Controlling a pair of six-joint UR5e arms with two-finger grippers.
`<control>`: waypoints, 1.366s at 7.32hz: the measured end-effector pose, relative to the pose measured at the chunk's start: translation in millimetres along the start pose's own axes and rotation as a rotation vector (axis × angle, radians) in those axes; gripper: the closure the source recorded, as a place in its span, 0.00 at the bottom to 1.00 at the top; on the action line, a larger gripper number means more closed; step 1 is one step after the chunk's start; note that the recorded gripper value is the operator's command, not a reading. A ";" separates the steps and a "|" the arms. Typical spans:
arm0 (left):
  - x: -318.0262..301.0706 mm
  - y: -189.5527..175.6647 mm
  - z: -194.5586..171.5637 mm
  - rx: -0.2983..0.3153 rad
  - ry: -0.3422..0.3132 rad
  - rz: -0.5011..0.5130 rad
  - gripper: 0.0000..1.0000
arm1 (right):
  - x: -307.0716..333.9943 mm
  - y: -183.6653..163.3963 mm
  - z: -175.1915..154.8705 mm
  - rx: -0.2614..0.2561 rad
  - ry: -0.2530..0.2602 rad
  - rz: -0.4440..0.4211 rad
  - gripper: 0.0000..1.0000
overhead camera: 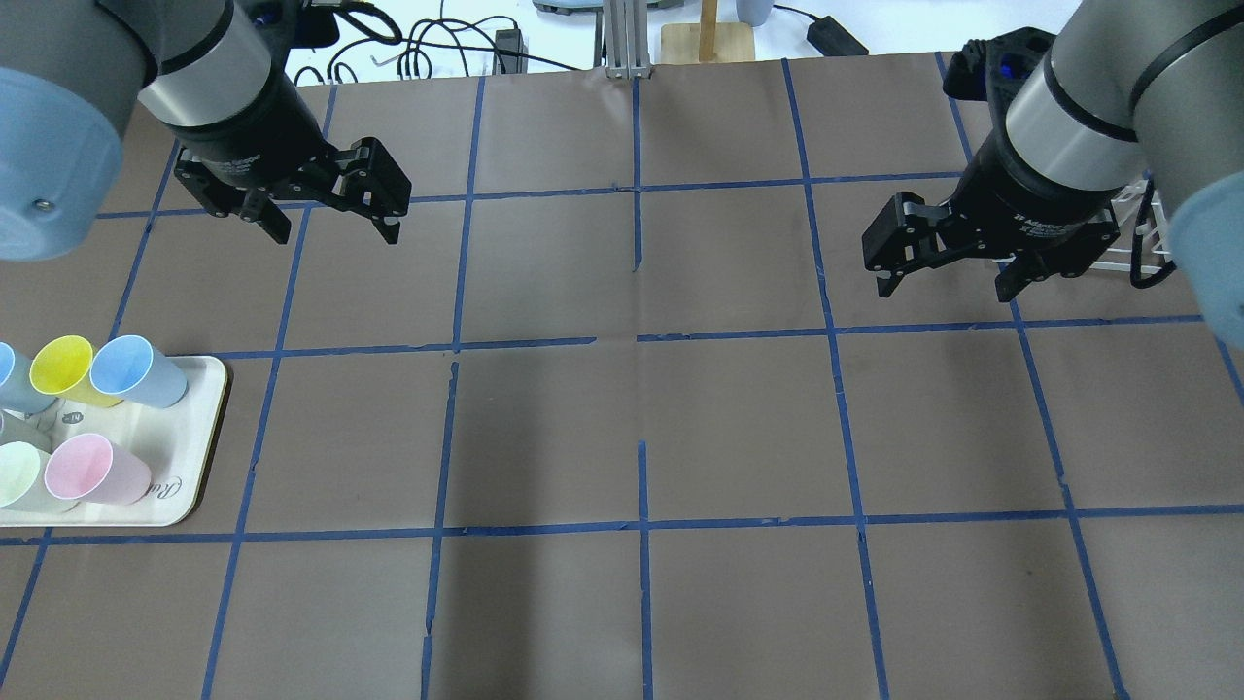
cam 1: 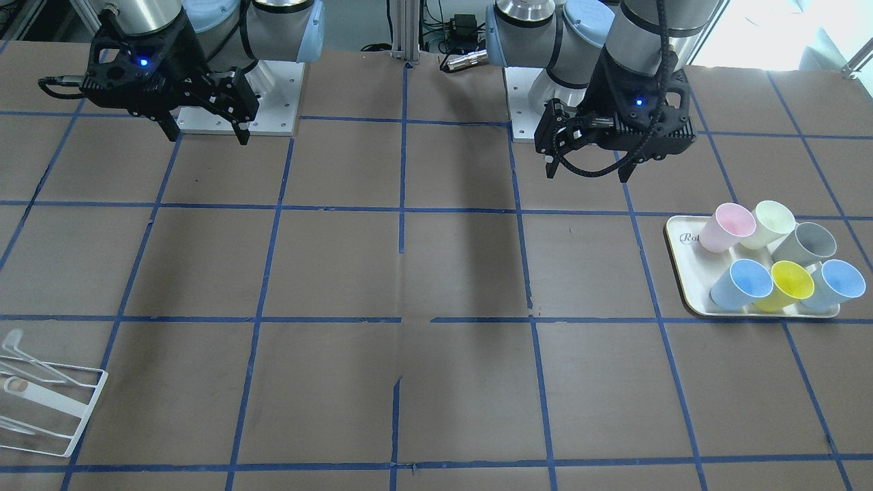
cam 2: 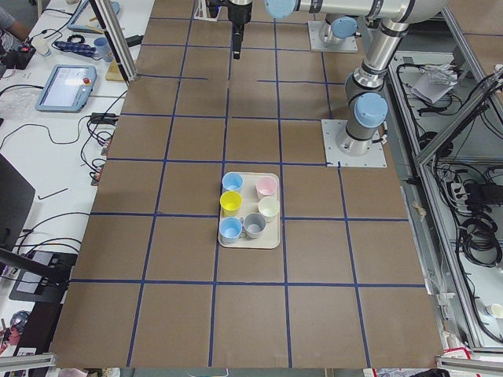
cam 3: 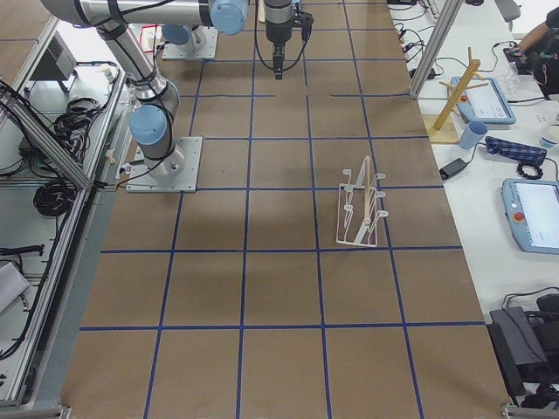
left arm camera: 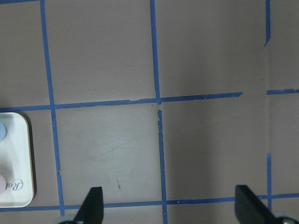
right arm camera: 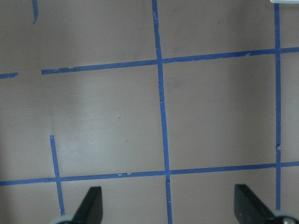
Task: Transfer IKEA cup to right arm and place on rack
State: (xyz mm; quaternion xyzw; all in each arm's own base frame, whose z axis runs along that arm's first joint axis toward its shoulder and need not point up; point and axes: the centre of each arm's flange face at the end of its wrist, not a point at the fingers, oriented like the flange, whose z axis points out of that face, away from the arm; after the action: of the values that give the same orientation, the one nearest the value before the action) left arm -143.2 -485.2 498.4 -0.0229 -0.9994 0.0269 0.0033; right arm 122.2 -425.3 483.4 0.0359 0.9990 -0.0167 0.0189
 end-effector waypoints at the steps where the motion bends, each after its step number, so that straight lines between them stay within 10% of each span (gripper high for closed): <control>1: 0.2 0.1 -0.5 -0.002 0.004 -0.012 0.06 | -0.1 0.0 0.0 0.000 -0.001 0.000 0.00; 5: -20.6 -1.9 -0.9 -0.027 -0.013 -0.014 0.02 | -0.3 -0.8 -2.2 0.006 -0.007 -0.005 0.00; 10: -241.1 -43.1 55.7 -0.042 0.048 0.156 0.00 | 0.4 -0.7 -2.0 0.004 -0.001 -0.002 0.00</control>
State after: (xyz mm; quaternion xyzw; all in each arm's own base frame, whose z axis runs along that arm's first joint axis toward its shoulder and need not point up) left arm 95.2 -542.2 443.9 -0.1015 -0.9945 0.0054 0.0248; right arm 121.7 -425.9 485.4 0.0347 0.9990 -0.0186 0.0195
